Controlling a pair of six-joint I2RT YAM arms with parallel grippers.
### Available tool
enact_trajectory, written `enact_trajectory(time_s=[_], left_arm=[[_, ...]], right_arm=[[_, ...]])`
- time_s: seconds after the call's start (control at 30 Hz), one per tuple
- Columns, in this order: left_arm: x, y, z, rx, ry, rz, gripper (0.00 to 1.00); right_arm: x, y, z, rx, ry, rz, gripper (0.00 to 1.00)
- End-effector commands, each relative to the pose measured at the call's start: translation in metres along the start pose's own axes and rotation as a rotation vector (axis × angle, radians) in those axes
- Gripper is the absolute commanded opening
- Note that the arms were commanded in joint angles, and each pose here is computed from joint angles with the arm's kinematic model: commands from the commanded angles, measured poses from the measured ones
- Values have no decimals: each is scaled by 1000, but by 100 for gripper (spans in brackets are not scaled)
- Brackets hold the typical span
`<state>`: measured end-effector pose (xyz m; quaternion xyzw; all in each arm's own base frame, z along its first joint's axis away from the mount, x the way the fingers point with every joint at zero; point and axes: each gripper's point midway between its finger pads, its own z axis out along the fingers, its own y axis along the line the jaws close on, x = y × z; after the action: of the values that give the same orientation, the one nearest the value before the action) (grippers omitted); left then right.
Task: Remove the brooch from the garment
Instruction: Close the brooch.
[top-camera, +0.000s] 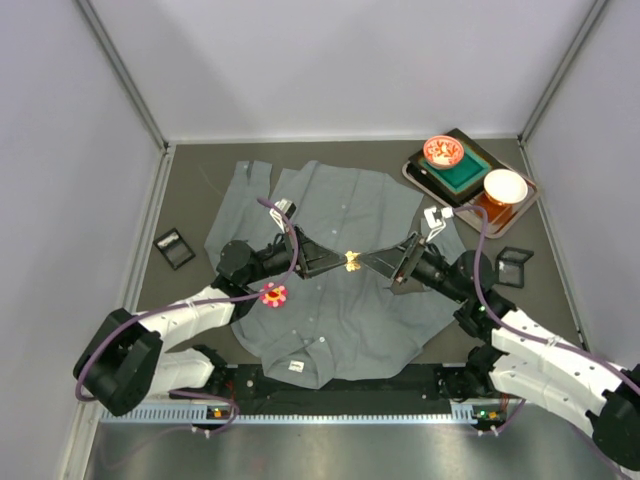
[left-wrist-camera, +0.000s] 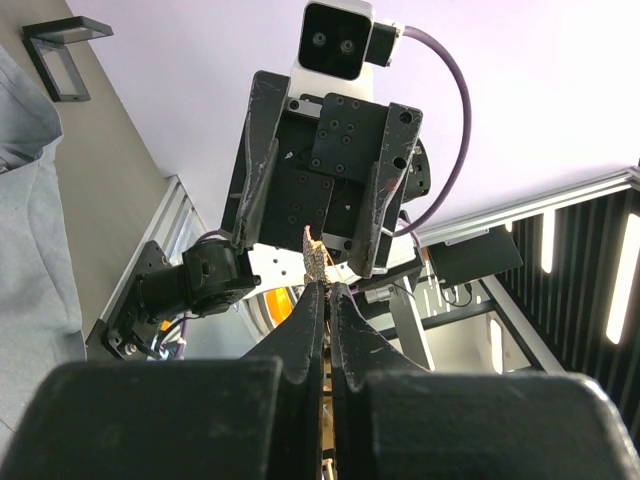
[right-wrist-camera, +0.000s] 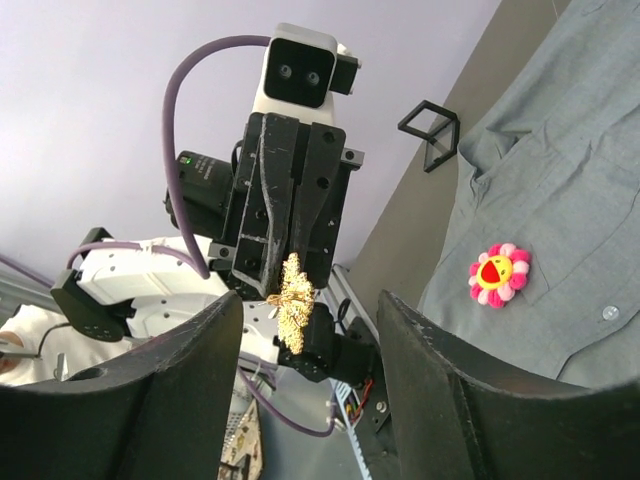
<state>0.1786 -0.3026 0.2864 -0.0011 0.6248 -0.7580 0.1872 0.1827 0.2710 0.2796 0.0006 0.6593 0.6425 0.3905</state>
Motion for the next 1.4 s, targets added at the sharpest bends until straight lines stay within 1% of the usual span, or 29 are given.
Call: enact_trajectory(time_s=[0.0, 0.3, 0.57, 0.63, 0.7, 0.77, 0.97, 1.1, 1.17, 1.37], left_arm=[[-3, -15, 0, 49, -13, 51, 0], [-3, -14, 2, 46, 0, 59, 0], [-2, -10, 3, 24, 7, 66, 0], [-1, -10, 3, 24, 13, 69, 0], [-1, -9, 2, 23, 16, 76, 0], [-1, -7, 2, 12, 14, 77, 0], [-2, -7, 3, -16, 18, 110, 0], [-1, -8, 3, -16, 20, 113, 0], [-1, -9, 2, -14, 18, 115, 0], [-1, -8, 2, -21, 17, 118, 0]], right_arm=[[-15, 24, 3, -80, -41, -24, 54], [-10, 22, 11, -81, -8, -20, 44], [-11, 24, 12, -86, -2, -30, 43], [-11, 24, 11, -86, -4, -33, 45], [-11, 26, 9, -93, -7, -36, 52], [-12, 27, 6, -93, -17, -39, 55], [-12, 23, 6, -67, -15, -35, 57], [-13, 25, 11, -80, -10, -30, 49], [-12, 25, 12, -80, -10, -31, 48], [-10, 21, 15, -73, -3, -26, 41]])
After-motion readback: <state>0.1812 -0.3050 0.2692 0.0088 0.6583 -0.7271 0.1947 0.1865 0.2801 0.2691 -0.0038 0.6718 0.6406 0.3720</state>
